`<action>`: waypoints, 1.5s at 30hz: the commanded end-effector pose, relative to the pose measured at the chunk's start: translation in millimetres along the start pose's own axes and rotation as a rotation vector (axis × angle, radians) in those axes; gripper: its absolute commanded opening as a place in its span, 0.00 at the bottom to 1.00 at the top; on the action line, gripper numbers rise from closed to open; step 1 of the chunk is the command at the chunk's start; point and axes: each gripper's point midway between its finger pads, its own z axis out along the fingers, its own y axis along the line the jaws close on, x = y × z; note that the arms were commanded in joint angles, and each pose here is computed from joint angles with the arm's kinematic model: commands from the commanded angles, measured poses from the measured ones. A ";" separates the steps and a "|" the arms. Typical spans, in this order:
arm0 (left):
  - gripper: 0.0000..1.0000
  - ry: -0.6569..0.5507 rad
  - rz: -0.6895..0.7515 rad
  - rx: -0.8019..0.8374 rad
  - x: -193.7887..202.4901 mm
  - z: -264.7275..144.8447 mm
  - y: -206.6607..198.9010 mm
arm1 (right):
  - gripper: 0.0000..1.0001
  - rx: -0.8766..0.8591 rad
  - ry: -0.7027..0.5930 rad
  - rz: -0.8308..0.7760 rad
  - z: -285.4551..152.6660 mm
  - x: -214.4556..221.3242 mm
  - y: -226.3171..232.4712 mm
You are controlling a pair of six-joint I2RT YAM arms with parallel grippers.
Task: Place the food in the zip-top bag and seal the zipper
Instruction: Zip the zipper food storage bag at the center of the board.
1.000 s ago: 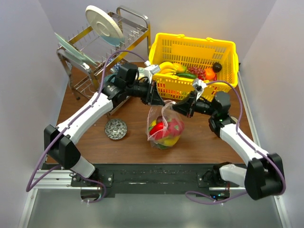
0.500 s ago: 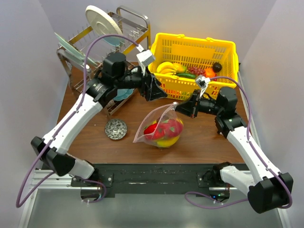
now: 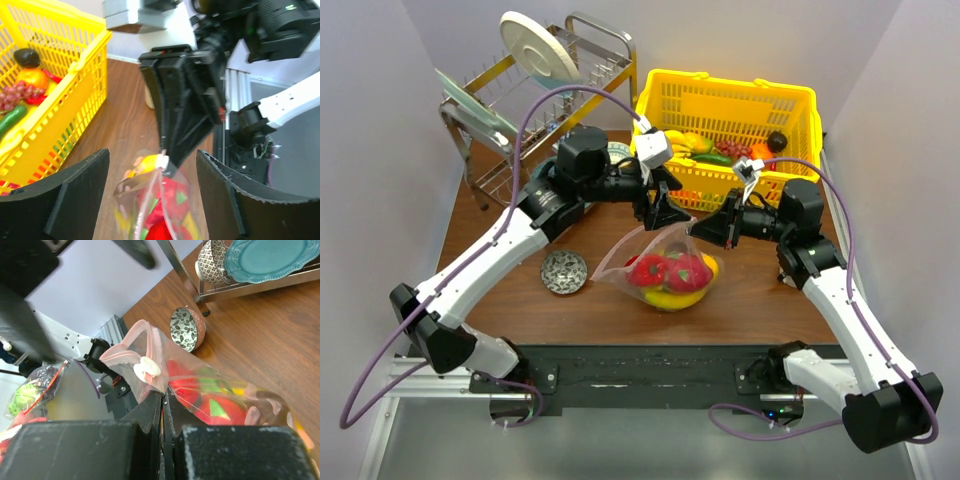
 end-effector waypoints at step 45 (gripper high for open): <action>0.00 0.073 0.044 0.101 22.5 11.0 -14.9 | 0.71 0.116 -0.001 -0.386 -23.5 -20.0 4.1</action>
